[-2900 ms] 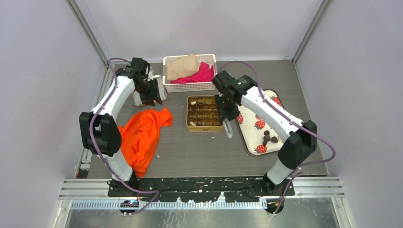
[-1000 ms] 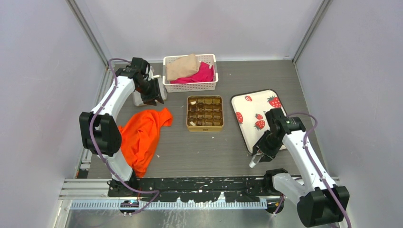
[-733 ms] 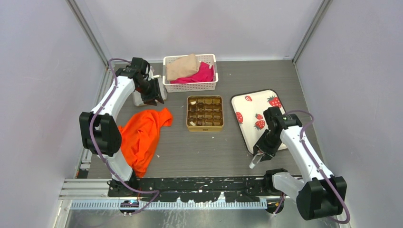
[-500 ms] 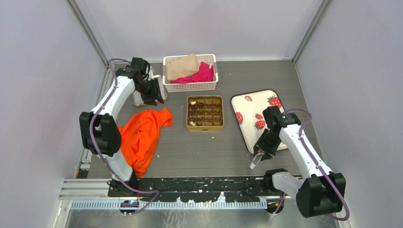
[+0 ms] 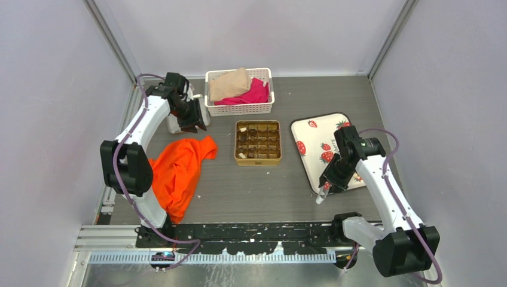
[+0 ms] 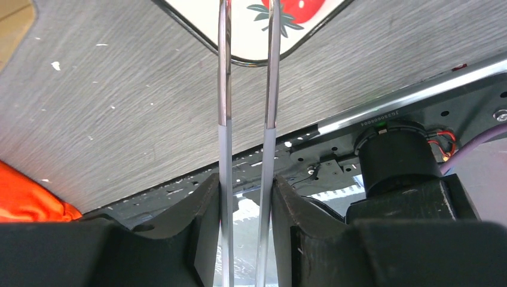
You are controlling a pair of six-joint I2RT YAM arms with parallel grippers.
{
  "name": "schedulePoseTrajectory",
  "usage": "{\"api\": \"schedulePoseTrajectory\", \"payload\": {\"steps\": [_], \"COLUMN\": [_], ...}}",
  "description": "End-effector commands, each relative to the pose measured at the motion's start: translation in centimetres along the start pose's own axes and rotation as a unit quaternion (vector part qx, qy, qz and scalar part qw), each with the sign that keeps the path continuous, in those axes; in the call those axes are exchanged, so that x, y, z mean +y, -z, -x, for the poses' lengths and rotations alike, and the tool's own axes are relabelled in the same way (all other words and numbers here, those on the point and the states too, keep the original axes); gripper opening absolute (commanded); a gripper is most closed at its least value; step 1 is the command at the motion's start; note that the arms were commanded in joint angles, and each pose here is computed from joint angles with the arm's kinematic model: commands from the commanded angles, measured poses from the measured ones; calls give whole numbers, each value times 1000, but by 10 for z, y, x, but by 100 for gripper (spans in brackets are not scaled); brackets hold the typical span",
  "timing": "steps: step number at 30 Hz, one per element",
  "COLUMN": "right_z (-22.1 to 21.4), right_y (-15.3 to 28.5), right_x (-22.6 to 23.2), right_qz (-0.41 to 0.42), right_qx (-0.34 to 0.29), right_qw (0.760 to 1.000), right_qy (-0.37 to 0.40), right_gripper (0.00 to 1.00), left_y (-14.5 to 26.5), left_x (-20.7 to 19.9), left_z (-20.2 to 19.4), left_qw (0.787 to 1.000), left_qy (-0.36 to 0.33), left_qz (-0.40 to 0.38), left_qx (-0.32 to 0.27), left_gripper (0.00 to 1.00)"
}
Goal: Pack the chocolate
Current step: Pick up the fake chocolate from the plate.
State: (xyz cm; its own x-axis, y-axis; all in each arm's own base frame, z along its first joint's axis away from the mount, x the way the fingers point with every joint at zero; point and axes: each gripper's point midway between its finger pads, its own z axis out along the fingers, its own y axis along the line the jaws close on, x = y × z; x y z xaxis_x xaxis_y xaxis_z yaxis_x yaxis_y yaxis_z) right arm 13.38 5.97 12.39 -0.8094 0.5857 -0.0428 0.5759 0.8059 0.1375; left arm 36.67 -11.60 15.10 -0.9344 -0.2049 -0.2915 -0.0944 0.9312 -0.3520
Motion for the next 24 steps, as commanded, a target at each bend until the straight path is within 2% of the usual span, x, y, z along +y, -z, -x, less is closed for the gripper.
{"api": "schedulePoseTrajectory", "payload": {"steps": [1, 6, 10, 13, 17, 24], "right_z": [8, 20, 20, 13, 11, 16], "right_y": [25, 47, 63, 63, 56, 32], "right_x": [19, 53, 110, 158, 208, 243], "right_qz": [45, 76, 110, 142, 166, 167], "right_qx": [-26, -59, -83, -74, -52, -18], "right_qw": [999, 993, 978, 961, 945, 934], "right_qy": [11, 60, 155, 224, 278, 314], "right_gripper": [1, 1, 1, 1, 1, 1], "left_y": [4, 5, 6, 7, 10, 15], "left_x": [-5, -5, -5, -6, -4, 0], "left_z": [12, 13, 13, 12, 10, 4], "left_qw": [1000, 1000, 1000, 1000, 1000, 1000], "left_qy": [-4, -6, -5, -4, -5, -7], "left_qz": [-13, -12, -13, -14, -11, -4], "left_qx": [-21, -24, -24, -25, -28, -31], "left_gripper": [41, 41, 41, 41, 41, 41]}}
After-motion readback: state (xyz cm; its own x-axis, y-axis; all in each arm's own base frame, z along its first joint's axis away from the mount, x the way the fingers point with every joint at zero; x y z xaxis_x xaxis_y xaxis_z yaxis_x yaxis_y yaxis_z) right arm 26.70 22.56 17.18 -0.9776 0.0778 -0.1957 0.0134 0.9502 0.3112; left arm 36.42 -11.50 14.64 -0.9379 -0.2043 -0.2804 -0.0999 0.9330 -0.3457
